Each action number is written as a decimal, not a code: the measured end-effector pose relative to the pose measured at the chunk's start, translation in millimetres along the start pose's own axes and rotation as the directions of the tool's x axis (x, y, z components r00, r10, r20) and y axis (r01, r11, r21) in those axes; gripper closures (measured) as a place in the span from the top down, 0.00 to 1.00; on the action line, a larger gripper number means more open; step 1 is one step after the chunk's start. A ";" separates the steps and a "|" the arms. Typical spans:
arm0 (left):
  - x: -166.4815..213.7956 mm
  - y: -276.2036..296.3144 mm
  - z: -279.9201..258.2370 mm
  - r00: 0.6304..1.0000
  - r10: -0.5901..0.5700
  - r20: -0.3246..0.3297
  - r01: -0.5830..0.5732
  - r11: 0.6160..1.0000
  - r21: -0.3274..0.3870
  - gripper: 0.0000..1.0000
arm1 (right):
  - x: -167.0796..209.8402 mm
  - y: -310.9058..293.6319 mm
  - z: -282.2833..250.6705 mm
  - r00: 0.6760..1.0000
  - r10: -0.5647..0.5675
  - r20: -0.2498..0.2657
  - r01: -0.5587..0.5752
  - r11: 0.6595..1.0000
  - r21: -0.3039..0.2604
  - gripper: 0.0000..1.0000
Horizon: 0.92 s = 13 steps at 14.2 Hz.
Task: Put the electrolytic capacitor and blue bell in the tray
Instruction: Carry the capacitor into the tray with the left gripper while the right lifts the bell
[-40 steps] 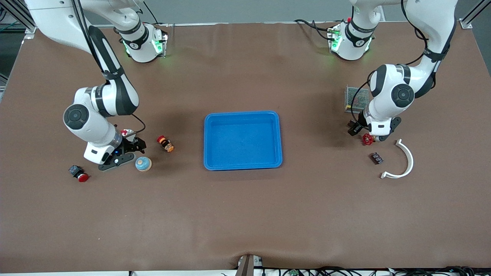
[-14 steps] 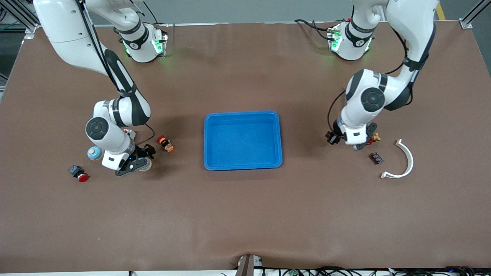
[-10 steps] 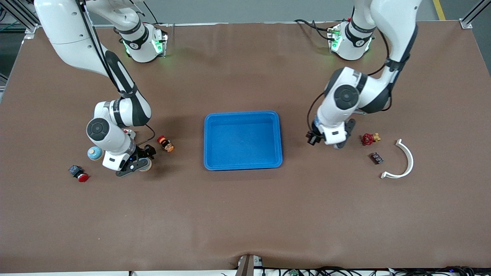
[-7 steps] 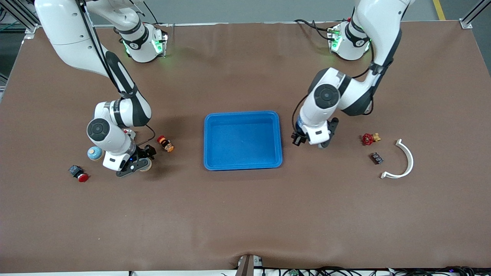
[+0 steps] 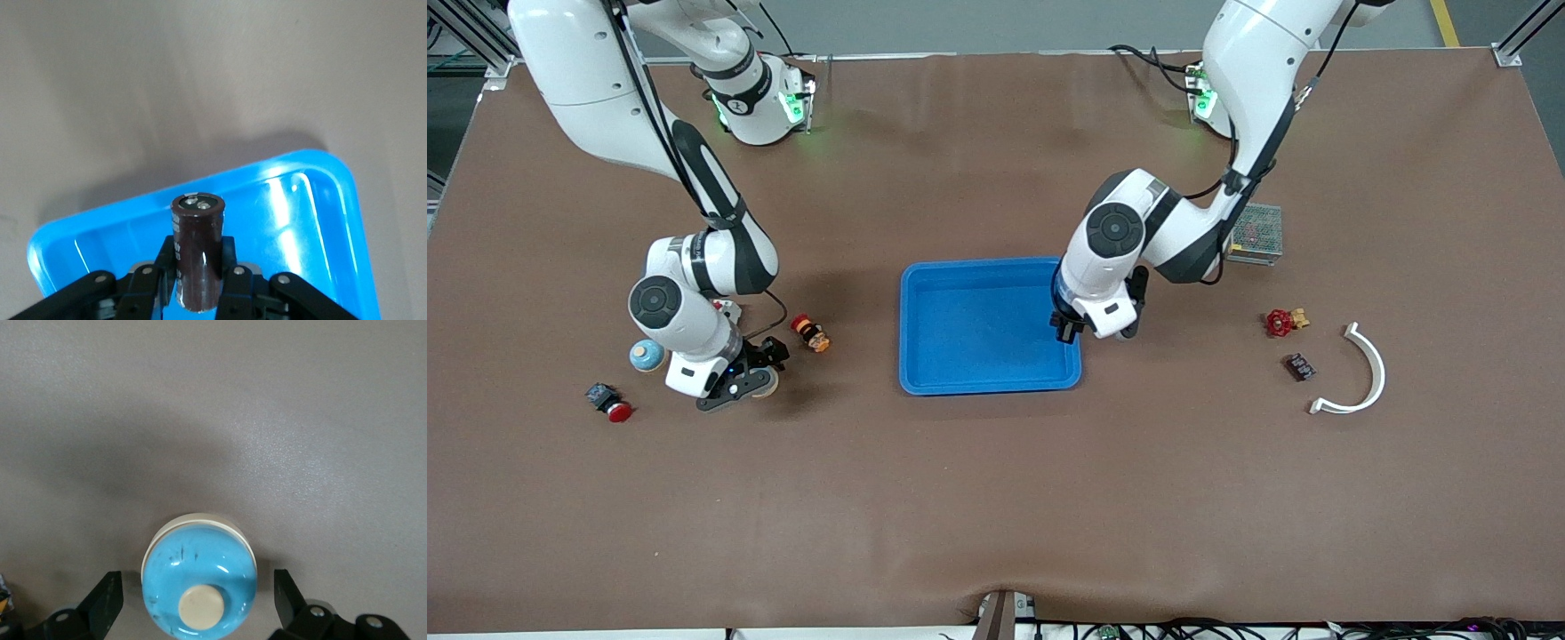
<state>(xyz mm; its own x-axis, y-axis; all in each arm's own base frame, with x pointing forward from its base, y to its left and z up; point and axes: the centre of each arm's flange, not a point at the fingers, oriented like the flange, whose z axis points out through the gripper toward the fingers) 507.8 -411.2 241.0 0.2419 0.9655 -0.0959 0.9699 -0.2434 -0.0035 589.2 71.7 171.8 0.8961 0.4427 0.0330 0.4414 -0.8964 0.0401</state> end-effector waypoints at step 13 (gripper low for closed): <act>-46.5 -36.0 61.5 0.995 -0.097 -0.037 0.100 0.991 0.090 0.30 | 6.7 1.7 0.6 1.000 -0.016 -0.005 0.016 1.000 -0.002 0.69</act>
<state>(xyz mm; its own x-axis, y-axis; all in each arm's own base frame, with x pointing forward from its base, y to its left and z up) 460.1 -453.0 184.3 0.1473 0.9874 -0.0582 0.9829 -0.1527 -0.1028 595.9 73.1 171.5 0.8886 0.4572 0.0375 0.4557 -0.8891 0.0421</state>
